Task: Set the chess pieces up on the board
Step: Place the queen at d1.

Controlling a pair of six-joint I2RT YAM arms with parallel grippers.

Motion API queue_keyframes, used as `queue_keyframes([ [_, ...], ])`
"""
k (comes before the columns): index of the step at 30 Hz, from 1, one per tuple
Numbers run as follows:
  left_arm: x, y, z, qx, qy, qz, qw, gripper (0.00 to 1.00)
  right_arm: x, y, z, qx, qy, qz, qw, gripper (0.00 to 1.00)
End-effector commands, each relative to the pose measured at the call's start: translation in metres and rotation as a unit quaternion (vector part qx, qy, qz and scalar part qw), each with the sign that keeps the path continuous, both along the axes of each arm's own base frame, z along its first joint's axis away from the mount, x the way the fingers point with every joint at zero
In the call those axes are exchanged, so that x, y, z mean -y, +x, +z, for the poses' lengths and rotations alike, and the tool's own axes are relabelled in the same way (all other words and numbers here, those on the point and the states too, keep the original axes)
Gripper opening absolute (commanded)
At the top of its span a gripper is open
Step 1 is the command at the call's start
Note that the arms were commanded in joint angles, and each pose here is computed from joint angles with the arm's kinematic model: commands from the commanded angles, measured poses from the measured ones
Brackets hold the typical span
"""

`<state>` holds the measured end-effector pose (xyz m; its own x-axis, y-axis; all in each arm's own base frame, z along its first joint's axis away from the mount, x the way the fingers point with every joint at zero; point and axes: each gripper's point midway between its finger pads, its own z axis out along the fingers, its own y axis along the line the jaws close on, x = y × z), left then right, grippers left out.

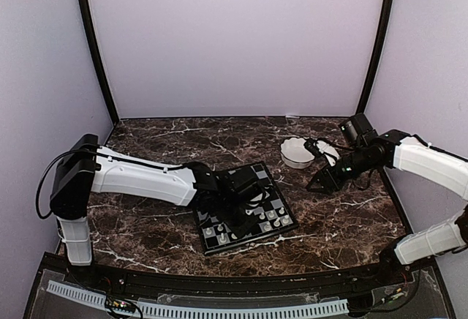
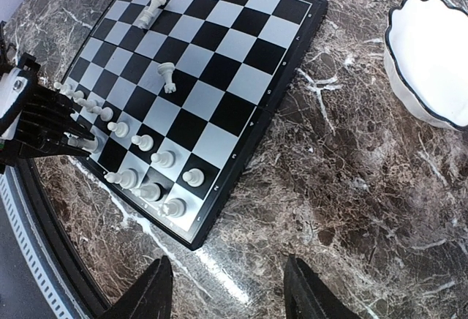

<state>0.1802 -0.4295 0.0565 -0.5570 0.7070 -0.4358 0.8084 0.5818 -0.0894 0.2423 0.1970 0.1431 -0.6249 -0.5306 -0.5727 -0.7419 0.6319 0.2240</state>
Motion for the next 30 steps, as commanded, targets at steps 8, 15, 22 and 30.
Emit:
queue_keyframes([
  [8, 0.003, 0.002, 0.005, 0.009, 0.004, -0.004, 1.0, 0.26, -0.004, 0.005, 0.007, 0.013, 0.012, 0.005, 1.0, 0.54],
  [15, 0.006, 0.003, 0.014, 0.012, -0.002, -0.006, 1.0, 0.3, -0.004, 0.005, 0.006, 0.012, 0.013, 0.005, 1.0, 0.53],
  [22, 0.003, 0.003, 0.027, 0.018, -0.005, -0.008, 1.0, 0.3, -0.004, 0.005, 0.007, 0.014, 0.014, 0.004, 1.0, 0.54],
  [30, -0.002, -0.002, 0.019, 0.007, 0.003, -0.014, 1.0, 0.24, -0.005, 0.006, 0.007, 0.014, 0.016, 0.002, 1.0, 0.54],
])
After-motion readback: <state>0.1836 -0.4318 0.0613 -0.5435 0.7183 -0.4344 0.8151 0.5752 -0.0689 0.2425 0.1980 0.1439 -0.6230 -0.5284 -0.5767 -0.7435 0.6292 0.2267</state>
